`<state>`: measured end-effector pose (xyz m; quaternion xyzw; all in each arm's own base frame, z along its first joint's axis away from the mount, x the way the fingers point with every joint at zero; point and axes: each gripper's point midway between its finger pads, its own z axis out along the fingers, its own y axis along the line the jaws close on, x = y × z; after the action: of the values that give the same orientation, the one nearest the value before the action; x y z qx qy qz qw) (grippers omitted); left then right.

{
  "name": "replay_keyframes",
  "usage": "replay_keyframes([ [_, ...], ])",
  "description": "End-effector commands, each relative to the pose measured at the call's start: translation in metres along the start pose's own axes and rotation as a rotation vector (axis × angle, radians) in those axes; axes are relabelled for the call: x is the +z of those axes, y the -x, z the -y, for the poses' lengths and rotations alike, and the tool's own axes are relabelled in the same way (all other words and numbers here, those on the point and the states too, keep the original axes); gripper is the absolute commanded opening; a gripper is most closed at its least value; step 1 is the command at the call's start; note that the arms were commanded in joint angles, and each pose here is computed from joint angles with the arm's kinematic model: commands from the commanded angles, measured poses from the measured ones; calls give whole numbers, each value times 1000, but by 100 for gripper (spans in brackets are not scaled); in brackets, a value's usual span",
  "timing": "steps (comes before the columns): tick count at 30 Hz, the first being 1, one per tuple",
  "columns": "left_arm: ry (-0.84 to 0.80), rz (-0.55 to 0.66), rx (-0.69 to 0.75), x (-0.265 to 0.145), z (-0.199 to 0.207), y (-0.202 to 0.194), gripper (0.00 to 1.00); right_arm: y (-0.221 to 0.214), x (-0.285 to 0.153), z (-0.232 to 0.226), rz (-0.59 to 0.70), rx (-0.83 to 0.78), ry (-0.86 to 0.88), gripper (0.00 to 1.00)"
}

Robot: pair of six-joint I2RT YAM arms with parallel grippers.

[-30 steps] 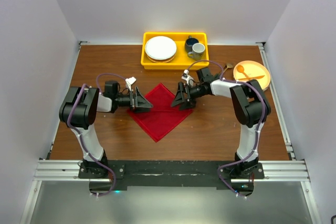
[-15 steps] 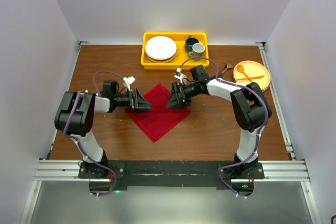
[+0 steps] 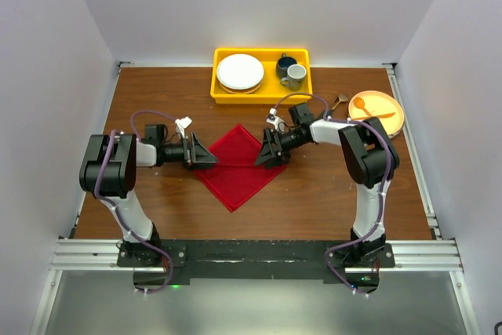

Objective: Fold the napkin into a case and place the utensils inside
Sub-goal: Smooth out the upper triangle-folded napkin at the center of the board, then pick up the upper triangle-folded napkin from the center of the board.

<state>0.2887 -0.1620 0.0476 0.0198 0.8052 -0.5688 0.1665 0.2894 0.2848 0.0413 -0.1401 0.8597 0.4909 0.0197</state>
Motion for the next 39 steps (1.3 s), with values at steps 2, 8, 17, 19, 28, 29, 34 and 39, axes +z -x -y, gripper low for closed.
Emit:
replay_keyframes([
  [2,59,0,-63,-2,-36,-15,90,-26,5,33,-33,62,-73,75],
  [8,69,-11,3,-3,-31,-2,89,-53,8,28,-59,107,-43,73],
  [17,93,-66,376,-8,20,66,83,-48,-12,-80,-91,-111,159,71],
  [19,130,-69,488,-4,30,81,80,-33,-23,-91,-63,-149,145,67],
  [28,211,-71,684,20,36,101,53,39,-43,-53,98,-195,-76,51],
  [29,229,-87,694,26,34,98,49,39,-41,-47,92,-187,-92,48],
  [34,295,-136,725,35,17,92,37,33,-35,-28,78,-144,-142,43],
  [39,375,-225,734,30,-13,76,31,19,-30,-9,45,-109,-188,41],
])
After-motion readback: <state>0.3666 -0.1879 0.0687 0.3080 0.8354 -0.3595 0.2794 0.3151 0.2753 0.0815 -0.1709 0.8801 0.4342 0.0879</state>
